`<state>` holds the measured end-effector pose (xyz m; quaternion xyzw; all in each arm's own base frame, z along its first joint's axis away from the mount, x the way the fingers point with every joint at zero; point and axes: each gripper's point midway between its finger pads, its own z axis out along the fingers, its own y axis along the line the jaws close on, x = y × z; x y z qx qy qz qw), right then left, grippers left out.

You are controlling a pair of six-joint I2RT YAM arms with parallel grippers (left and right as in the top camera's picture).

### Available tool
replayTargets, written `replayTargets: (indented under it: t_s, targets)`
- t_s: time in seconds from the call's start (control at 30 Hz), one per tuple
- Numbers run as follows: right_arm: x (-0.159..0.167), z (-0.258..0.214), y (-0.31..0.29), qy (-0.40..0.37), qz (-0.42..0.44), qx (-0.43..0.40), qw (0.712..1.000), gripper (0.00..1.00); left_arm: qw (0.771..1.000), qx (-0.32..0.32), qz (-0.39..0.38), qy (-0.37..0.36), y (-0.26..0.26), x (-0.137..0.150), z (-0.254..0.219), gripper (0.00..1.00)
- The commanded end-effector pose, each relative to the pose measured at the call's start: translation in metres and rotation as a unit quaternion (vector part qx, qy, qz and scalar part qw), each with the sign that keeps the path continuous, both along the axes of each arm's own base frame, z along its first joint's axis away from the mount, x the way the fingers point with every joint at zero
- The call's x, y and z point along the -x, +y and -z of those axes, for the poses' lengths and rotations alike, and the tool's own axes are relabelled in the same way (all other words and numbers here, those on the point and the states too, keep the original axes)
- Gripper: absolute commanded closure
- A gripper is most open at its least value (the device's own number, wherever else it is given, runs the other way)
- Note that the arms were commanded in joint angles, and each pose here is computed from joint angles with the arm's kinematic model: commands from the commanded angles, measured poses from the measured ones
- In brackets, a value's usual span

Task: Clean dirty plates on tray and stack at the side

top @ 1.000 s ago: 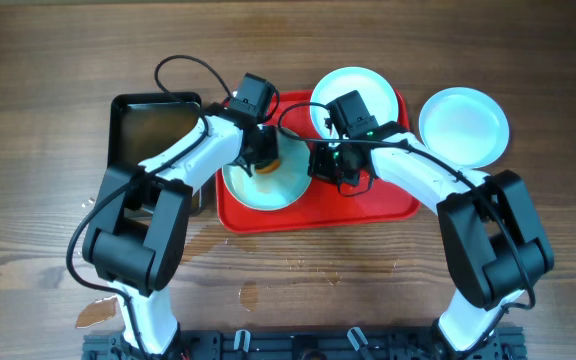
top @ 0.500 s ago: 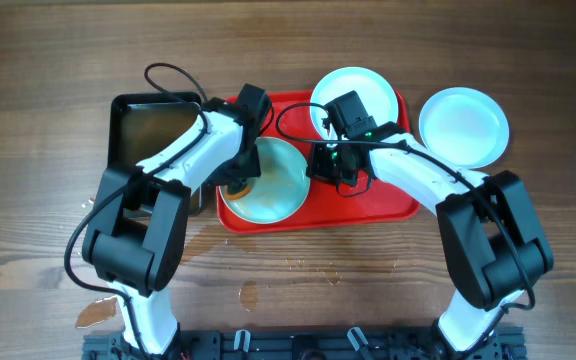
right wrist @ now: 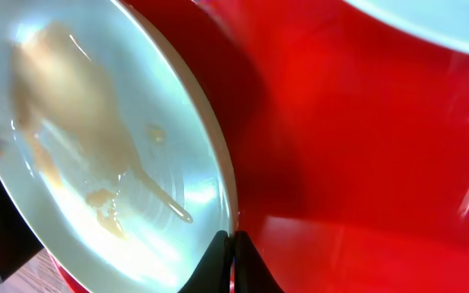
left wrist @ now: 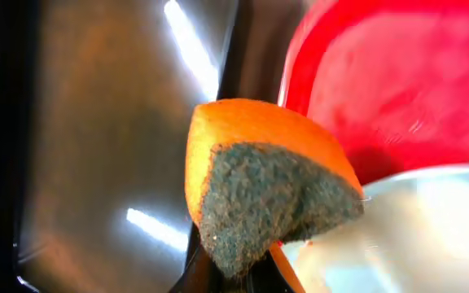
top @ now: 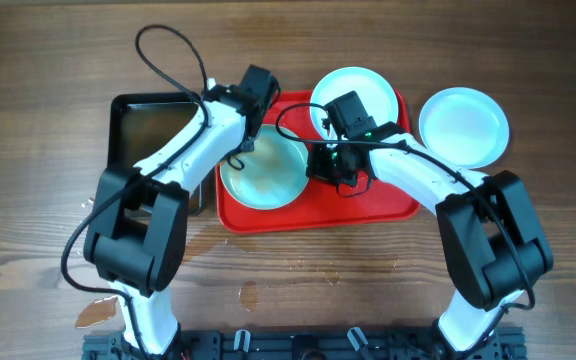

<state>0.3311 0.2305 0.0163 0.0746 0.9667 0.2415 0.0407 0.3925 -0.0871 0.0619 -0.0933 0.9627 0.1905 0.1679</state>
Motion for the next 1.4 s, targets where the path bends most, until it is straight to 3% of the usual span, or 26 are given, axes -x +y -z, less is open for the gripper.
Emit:
replayTargets:
  t_s: [0.0,0.07,0.33,0.5,0.73,0.93,1.17,1.37]
  targets:
    - [-0.005,0.005,-0.006,-0.003,0.010,0.014,1.000,0.96,0.997,0.010,-0.023,-0.066,-0.007,-0.024,-0.040,0.96]
    - [-0.008,0.004,-0.005,-0.009,0.010,0.011,1.000,0.96,0.997,0.035,-0.019,-0.073,-0.014,-0.025,-0.049,0.96]
    - [-0.021,0.009,0.001,-0.029,0.015,0.001,0.999,0.68,0.989,0.147,0.001,0.011,-0.050,0.002,-0.031,0.96]
    - [-0.021,0.019,0.004,-0.014,0.028,-0.005,0.999,0.70,0.989,0.150,-0.010,0.010,-0.042,-0.001,-0.030,0.96]
    - [-0.015,0.020,0.013,-0.006,0.024,-0.013,1.000,0.96,0.977,0.209,-0.043,0.027,-0.022,-0.008,-0.027,0.96]
    - [-0.022,-0.013,0.013,-0.054,-0.003,-0.023,0.998,0.96,0.974,0.211,-0.072,0.035,0.000,-0.007,-0.026,0.96]
    - [-0.027,-0.080,-0.046,-0.173,0.001,0.117,0.978,0.96,0.972,0.212,-0.100,0.028,0.023,-0.011,-0.026,0.96]
    - [-0.016,-0.081,-0.094,-0.171,0.008,0.242,0.955,0.96,0.958,0.244,-0.149,0.025,0.058,-0.015,-0.025,0.96]
